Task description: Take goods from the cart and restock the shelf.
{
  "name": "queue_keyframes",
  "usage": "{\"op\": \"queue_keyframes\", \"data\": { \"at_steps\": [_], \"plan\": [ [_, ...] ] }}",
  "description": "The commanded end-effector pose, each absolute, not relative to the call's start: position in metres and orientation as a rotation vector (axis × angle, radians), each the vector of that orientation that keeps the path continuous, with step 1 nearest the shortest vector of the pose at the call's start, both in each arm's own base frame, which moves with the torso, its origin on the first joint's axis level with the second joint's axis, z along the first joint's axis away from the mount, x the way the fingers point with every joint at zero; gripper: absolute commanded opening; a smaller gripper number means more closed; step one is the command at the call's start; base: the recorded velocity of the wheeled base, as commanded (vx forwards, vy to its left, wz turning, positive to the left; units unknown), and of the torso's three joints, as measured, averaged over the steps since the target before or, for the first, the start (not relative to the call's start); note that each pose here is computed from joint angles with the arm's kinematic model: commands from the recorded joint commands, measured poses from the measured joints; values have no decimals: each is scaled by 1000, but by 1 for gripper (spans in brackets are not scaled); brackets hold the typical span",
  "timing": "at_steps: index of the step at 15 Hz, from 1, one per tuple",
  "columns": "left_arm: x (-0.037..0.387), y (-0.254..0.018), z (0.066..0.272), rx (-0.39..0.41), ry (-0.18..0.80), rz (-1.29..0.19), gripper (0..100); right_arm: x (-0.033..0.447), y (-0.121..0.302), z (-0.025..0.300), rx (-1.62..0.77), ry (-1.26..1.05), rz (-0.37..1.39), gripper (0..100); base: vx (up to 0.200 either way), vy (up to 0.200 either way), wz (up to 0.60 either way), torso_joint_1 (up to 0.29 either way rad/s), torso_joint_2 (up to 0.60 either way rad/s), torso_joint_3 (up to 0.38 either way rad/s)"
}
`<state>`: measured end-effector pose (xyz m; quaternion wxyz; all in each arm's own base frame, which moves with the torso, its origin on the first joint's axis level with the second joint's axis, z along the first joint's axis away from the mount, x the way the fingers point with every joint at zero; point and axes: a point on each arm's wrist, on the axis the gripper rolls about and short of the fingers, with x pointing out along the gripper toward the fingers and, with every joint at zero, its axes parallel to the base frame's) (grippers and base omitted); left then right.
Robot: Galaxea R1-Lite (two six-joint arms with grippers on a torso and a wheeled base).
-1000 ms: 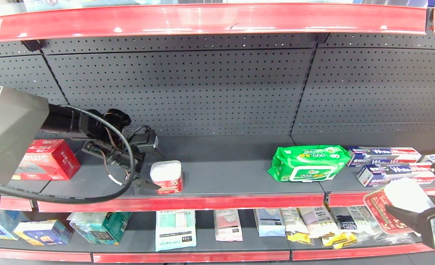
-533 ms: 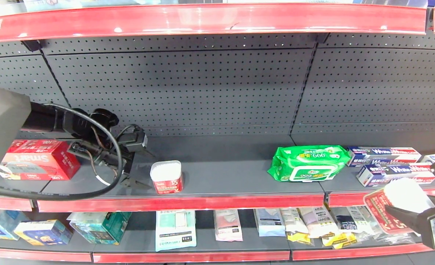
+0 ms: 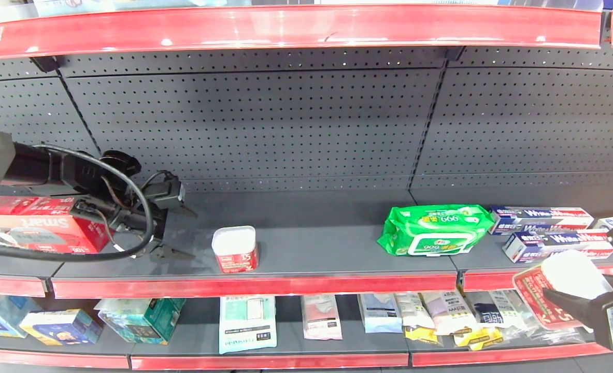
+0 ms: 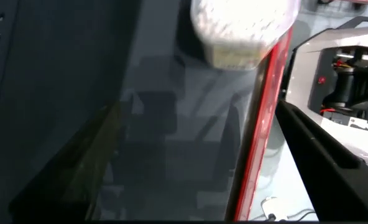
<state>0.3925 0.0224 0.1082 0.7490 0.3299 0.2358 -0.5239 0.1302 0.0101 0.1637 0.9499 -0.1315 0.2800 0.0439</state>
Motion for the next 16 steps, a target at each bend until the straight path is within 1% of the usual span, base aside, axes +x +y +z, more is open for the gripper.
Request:
{"op": "queue_keyframes", "data": {
  "at_steps": [1,5,7,9,13,15,16],
  "plan": [
    [392,35,109,716,519,-1108,100,131,10,163,-268,572,92,0,0,0,0,0,0,0],
    [391,47,112,690,533,-1067,100,131,10,163,-268,572,92,0,0,0,0,0,0,0],
    [391,48,114,655,548,-1044,100,131,10,163,-268,572,92,0,0,0,0,0,0,0],
    [395,50,116,639,537,-1005,100,131,10,164,-269,570,92,0,0,0,0,0,0,0],
    [394,58,120,562,571,-948,100,131,10,164,-269,567,92,0,0,0,0,0,0,0],
    [395,63,121,540,569,-913,100,131,10,164,-273,568,93,0,0,0,0,0,0,0],
    [397,63,122,504,574,-887,100,132,10,164,-275,568,94,0,0,0,0,0,0,0]
  ]
}}
